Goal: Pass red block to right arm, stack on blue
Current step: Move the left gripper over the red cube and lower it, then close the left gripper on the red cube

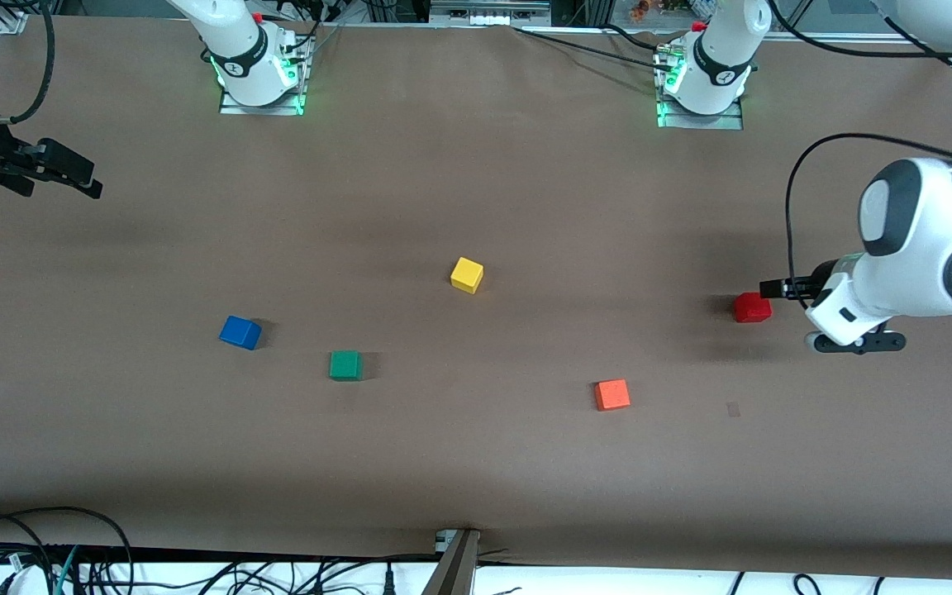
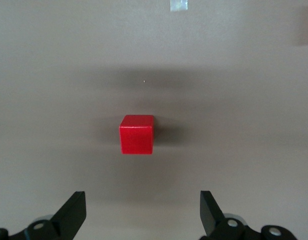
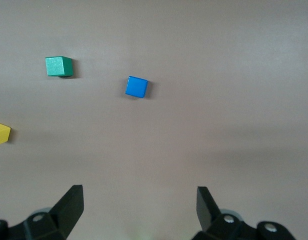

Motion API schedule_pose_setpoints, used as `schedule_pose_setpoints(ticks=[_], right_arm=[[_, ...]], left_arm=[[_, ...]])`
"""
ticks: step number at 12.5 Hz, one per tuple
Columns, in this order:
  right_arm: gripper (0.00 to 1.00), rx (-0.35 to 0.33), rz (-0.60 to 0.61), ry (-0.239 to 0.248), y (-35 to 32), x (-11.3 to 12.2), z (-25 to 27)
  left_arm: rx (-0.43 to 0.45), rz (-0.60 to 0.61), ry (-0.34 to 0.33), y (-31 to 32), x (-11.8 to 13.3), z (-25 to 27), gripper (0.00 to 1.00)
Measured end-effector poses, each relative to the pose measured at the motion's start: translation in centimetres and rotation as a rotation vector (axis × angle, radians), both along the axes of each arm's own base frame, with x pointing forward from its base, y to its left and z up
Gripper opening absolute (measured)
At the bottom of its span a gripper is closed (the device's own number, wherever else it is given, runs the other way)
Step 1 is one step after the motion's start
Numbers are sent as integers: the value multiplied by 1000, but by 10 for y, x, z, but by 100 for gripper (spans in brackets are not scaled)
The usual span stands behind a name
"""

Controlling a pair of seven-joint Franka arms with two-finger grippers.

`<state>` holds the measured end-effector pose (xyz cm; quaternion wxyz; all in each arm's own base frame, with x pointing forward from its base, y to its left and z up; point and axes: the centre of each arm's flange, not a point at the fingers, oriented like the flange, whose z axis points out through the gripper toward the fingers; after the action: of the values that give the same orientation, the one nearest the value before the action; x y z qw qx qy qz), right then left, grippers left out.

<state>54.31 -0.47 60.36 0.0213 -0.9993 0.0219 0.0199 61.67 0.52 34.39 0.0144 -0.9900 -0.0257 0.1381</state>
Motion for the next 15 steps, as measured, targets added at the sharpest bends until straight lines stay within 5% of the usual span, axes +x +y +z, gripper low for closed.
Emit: schedule_pose_setpoints(ticks=[5,14,15], right_arm=[[100,0,0,0,0,0,0],[100,0,0,0,0,0,0],[100,0,0,0,0,0,0]], left_arm=[[-11,29,-110,20,-17,-92,100],[0,13,-87,31,-21,-143,100],[0,11,-86,31,-21,-144,93]])
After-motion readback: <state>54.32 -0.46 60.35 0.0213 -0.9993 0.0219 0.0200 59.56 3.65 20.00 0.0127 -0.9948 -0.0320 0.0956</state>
